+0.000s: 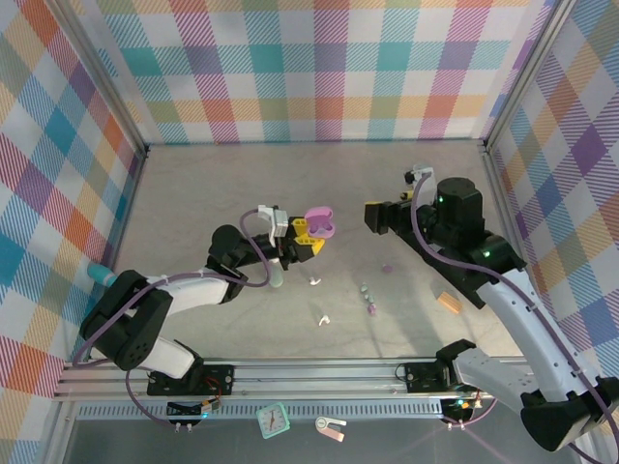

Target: Insert wireless bluetooth earbuds into charging case

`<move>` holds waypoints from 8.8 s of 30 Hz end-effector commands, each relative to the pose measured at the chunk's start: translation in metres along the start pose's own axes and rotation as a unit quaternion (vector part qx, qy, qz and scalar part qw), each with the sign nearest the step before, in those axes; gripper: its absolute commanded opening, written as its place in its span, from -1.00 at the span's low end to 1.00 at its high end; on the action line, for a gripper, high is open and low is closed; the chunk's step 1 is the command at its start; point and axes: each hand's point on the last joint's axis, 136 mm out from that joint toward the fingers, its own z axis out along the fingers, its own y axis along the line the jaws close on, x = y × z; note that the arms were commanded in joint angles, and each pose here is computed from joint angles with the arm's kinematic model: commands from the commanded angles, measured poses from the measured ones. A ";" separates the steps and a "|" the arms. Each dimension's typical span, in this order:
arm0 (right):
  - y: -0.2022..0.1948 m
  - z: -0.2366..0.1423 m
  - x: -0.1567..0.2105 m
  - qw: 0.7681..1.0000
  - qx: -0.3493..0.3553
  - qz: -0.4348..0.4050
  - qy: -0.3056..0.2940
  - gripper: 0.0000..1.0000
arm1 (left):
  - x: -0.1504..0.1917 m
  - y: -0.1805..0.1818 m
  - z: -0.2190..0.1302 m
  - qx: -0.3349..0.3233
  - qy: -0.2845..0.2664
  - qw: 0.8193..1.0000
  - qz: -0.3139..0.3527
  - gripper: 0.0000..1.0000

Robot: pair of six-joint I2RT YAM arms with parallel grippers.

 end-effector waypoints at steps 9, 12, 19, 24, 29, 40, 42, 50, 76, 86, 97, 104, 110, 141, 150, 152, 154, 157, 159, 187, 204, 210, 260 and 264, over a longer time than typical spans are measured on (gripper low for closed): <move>-0.071 0.020 0.133 0.940 0.116 0.274 0.169 0.96 | -0.011 0.007 -0.015 -0.034 0.004 0.998 0.059 -0.56; -0.080 0.027 0.164 0.922 0.133 0.299 0.208 0.81 | -0.010 0.006 -0.016 -0.036 0.010 0.997 0.063 -0.56; -0.084 0.052 0.209 0.896 0.125 0.344 0.251 0.27 | -0.010 0.004 -0.019 -0.038 0.018 0.997 0.068 -0.56; -0.084 0.059 0.227 0.881 0.126 0.358 0.282 0.23 | -0.009 0.003 -0.020 -0.038 0.022 0.997 0.067 -0.56; -0.086 0.054 0.244 0.871 0.136 0.367 0.296 0.17 | -0.008 0.002 -0.021 -0.037 0.026 0.996 0.071 -0.56; -0.103 0.082 0.244 0.855 0.144 0.430 0.251 0.04 | -0.008 0.001 -0.020 -0.032 0.022 0.997 0.070 -0.55; -0.107 0.086 0.244 0.852 0.147 0.438 0.245 0.02 | -0.007 -0.001 -0.021 -0.031 0.022 0.997 0.069 -0.55; -0.114 0.101 0.247 0.846 0.148 0.451 0.244 -0.15 | -0.008 -0.001 -0.021 -0.030 0.021 0.997 0.066 -0.55; -0.119 0.116 0.230 0.867 0.122 0.429 0.224 -0.24 | -0.005 0.001 -0.019 -0.028 0.025 0.997 0.061 -0.55; -0.121 0.120 0.238 0.868 0.118 0.420 0.236 -0.26 | -0.004 0.002 -0.019 -0.028 0.024 0.998 0.059 -0.55; -0.122 0.125 0.238 0.871 0.115 0.412 0.240 -0.49 | -0.005 0.002 -0.017 -0.024 0.023 0.998 0.059 -0.56; -0.117 0.129 0.231 0.875 0.096 0.409 0.240 -0.42 | -0.004 0.004 -0.015 -0.022 0.022 0.998 0.058 -0.56; -0.114 0.133 0.227 0.877 0.080 0.413 0.233 -0.39 | -0.003 0.004 -0.014 -0.021 0.021 0.998 0.056 -0.56; -0.116 0.143 0.230 0.869 0.079 0.431 0.230 -0.41 | -0.003 0.002 -0.015 -0.015 0.015 0.999 0.050 -0.56; -0.117 0.143 0.235 0.865 0.082 0.437 0.233 -0.58 | -0.003 0.002 -0.015 -0.013 0.009 0.999 0.047 -0.56; -0.117 0.143 0.236 0.865 0.083 0.435 0.234 -0.59 | -0.003 0.002 -0.015 -0.013 0.009 0.999 0.046 -0.56; -0.117 0.142 0.236 0.866 0.085 0.433 0.236 -0.62 | -0.003 0.002 -0.015 -0.014 0.009 0.999 0.047 -0.56; -0.118 0.140 0.236 0.867 0.090 0.429 0.236 -0.63 | -0.003 0.002 -0.014 -0.014 0.009 0.999 0.046 -0.56; -0.117 0.138 0.235 0.868 0.089 0.426 0.237 -0.64 | -0.003 0.002 -0.014 -0.014 0.009 0.999 0.046 -0.56; -0.056 0.079 0.154 0.938 0.108 0.252 0.213 -0.54 | 0.024 0.027 -0.005 -0.035 0.052 0.998 0.025 -0.56; 0.055 0.054 0.066 0.978 -0.133 0.114 0.117 -0.52 | 0.031 0.031 -0.002 -0.035 0.078 0.996 0.012 -0.56; 0.084 0.046 0.050 0.972 -0.202 0.082 0.088 -0.52 | 0.028 0.027 -0.003 -0.032 0.076 0.996 0.014 -0.56; 0.102 0.065 0.062 0.964 -0.237 0.031 0.117 -0.30 | 0.014 0.007 -0.006 0.003 0.060 0.998 0.025 -0.62; 0.099 0.060 0.056 0.968 -0.226 0.025 0.104 -0.21 | 0.015 0.008 -0.006 0.000 0.061 0.998 0.026 -0.62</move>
